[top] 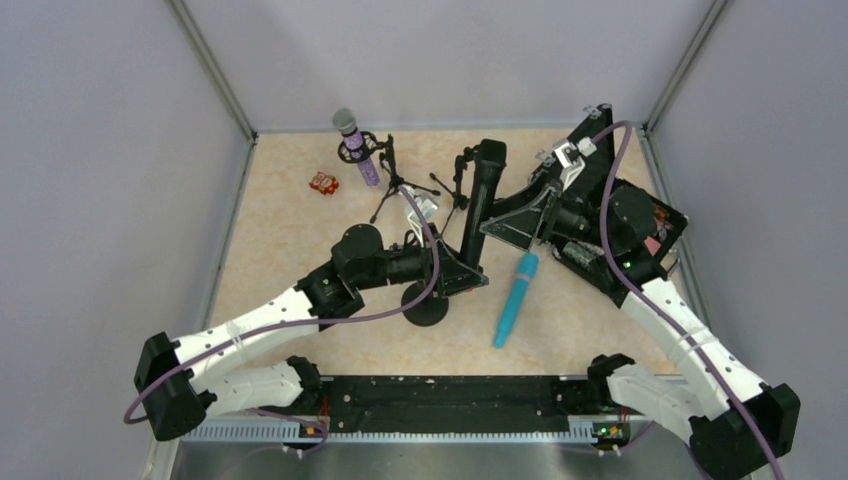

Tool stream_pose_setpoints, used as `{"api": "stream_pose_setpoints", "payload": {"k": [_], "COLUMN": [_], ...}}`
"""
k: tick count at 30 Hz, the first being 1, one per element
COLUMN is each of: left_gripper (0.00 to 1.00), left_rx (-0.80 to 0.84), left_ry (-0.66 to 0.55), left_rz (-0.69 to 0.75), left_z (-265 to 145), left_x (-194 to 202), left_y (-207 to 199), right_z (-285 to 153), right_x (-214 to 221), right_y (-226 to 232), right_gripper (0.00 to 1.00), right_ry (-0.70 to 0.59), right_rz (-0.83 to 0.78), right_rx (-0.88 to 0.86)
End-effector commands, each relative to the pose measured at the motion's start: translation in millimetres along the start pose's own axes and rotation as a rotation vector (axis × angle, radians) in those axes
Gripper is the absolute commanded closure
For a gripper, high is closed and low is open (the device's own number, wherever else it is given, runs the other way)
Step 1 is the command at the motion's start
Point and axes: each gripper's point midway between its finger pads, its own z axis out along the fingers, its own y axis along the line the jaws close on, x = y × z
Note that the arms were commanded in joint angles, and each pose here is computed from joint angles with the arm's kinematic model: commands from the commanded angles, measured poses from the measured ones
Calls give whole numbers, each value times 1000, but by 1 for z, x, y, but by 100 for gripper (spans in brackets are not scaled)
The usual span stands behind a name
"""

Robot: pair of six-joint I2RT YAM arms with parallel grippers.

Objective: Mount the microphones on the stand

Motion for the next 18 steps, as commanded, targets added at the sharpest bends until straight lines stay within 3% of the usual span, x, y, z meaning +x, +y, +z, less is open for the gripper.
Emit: {"api": "stream_pose_setpoints", "payload": {"k": [1,6,13,18], "left_gripper": [100,100,100,100], "left_rx": [130,144,166,169], "left_ry": [-35,-22,-21,-13], "left_rz": [62,39,26,16], "left_z": [-9,-10,-4,0], "left_x": [-9,-2,1,1], "left_y": [-28,-28,-26,-25], "right_z": [-4,-5,1,4], "right_x": [-2,-2,4,5], "right_y": [39,51,36,32], "right_gripper": [5,7,14,26], "right_ry": [35,27,10,-6], "right_rz": [-60,5,99,124], "right_rx": [-212,-302,-296,-302]}}
